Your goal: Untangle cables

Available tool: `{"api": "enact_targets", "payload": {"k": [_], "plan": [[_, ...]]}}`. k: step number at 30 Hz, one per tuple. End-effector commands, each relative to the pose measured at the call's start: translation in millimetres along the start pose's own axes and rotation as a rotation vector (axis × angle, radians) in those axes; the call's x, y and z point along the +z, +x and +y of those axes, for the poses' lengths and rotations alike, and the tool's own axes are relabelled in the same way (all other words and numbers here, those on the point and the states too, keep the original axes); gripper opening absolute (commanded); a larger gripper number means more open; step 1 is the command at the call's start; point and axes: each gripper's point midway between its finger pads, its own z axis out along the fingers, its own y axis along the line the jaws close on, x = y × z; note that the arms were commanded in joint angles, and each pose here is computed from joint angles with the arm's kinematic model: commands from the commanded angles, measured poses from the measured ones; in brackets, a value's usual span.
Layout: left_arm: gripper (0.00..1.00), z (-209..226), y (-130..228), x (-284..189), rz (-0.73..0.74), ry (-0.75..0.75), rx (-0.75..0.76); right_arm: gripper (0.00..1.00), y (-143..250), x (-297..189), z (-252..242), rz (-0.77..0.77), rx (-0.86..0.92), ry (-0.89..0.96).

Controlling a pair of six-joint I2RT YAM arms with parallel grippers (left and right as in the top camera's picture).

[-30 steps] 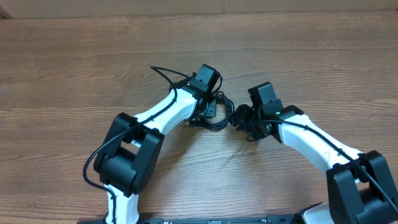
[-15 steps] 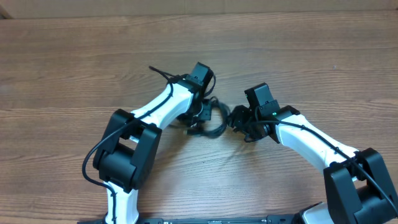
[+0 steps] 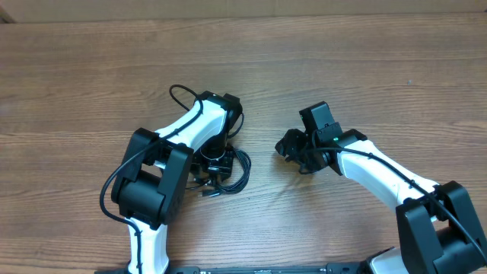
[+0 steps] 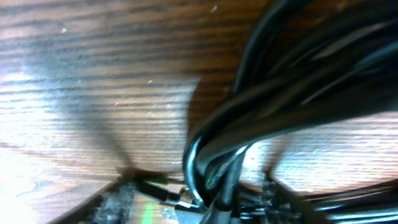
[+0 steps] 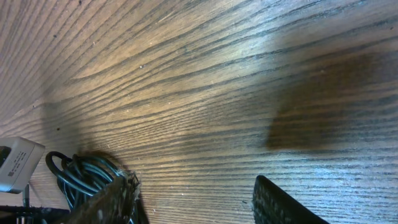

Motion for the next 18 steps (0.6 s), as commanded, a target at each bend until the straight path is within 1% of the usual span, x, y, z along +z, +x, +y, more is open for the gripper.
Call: {"api": "enact_targets", "payload": {"k": [1,3,5,9,12,15,18], "plan": [[0.68,2.6,0.8,12.2,0.03,-0.012,0.003,0.59,-0.6,1.5,-0.5,-0.006,0.004,0.007],[0.66,-4.0,1.3,7.1,0.036,0.025,0.002,0.6,-0.7,1.5,-0.4,-0.006,0.003,0.006],[0.66,-5.0,-2.0,-3.4,0.016,0.031,0.003,0.6,-0.7,1.5,-0.4,-0.006,0.003,0.006],[0.66,-8.7,-12.5,-43.4,-0.074,0.062,0.004,0.61,-0.6,1.5,-0.5,-0.006,0.004,0.007],[0.69,-11.0,-19.4,-65.8,-0.14,0.084,0.005,0.61,-0.6,1.5,-0.5,-0.006,0.004,0.007],[0.72,-13.2,-30.2,-74.9,-0.201,0.098,-0.001,0.62,-0.6,1.5,-0.4,-0.006,0.003,0.006],[0.72,-5.9,-42.4,-72.7,-0.245,0.056,-0.085,0.62,-0.7,1.5,-0.5,-0.006,0.003,0.007]]}}
